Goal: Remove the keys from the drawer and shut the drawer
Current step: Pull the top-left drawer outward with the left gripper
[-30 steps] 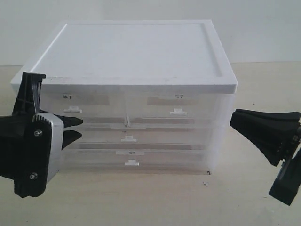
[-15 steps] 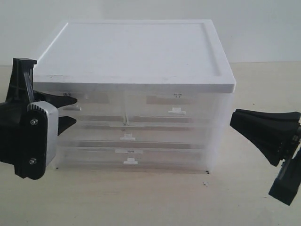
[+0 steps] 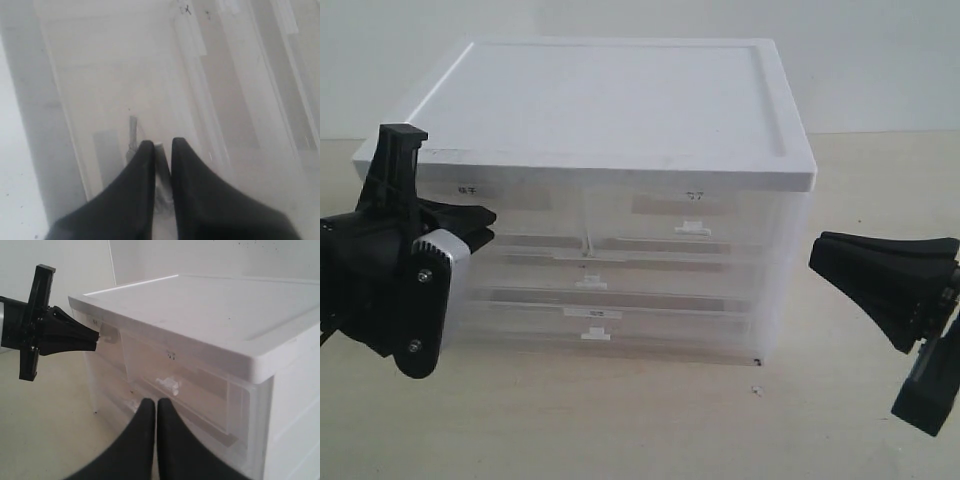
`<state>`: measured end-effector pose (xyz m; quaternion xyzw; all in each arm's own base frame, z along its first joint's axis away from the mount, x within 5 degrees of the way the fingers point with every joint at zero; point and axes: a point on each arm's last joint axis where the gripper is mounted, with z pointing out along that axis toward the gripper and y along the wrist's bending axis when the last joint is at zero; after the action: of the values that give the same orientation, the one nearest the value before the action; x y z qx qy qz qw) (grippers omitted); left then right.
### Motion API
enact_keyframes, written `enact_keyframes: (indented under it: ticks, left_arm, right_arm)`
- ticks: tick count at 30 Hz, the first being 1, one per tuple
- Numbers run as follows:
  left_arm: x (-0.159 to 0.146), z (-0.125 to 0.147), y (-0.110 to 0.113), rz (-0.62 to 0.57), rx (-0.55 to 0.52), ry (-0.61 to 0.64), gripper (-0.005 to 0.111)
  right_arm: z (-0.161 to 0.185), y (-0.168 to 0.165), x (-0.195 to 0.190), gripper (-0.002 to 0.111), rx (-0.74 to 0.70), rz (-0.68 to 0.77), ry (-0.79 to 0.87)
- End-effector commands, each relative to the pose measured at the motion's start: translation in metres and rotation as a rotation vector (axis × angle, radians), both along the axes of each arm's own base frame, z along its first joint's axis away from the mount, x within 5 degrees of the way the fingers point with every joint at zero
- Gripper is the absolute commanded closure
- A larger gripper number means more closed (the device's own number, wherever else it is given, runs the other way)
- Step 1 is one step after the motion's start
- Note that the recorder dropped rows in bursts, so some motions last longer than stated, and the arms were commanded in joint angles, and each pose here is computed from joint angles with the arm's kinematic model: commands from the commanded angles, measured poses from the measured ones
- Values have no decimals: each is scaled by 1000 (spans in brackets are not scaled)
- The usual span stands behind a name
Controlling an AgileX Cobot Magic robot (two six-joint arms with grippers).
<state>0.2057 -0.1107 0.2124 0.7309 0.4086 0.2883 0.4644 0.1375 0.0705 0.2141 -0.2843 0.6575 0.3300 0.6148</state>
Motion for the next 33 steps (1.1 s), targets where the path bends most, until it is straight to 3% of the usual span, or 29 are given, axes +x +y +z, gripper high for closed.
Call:
enact_keyframes:
  ticks: [1, 9, 12, 21, 33]
  left_arm:
    - [3, -1, 2, 58, -11, 8, 102]
    - [-11, -12, -9, 104, 19, 138, 102]
    - [-17, -14, -15, 64, 21, 173, 102]
    - [-29, -28, -13, 52, 21, 305, 102]
    - [-53, -28, -5, -10, 12, 366, 102]
  right_arm:
    - [1, 1, 0, 108, -5, 10, -10]
    - [1, 1, 0, 108, -5, 10, -10]
    - [0, 1, 0, 108, -9, 7, -7]
    - [0, 1, 0, 108, -12, 8, -6]
    - [0, 1, 0, 108, -13, 9, -6]
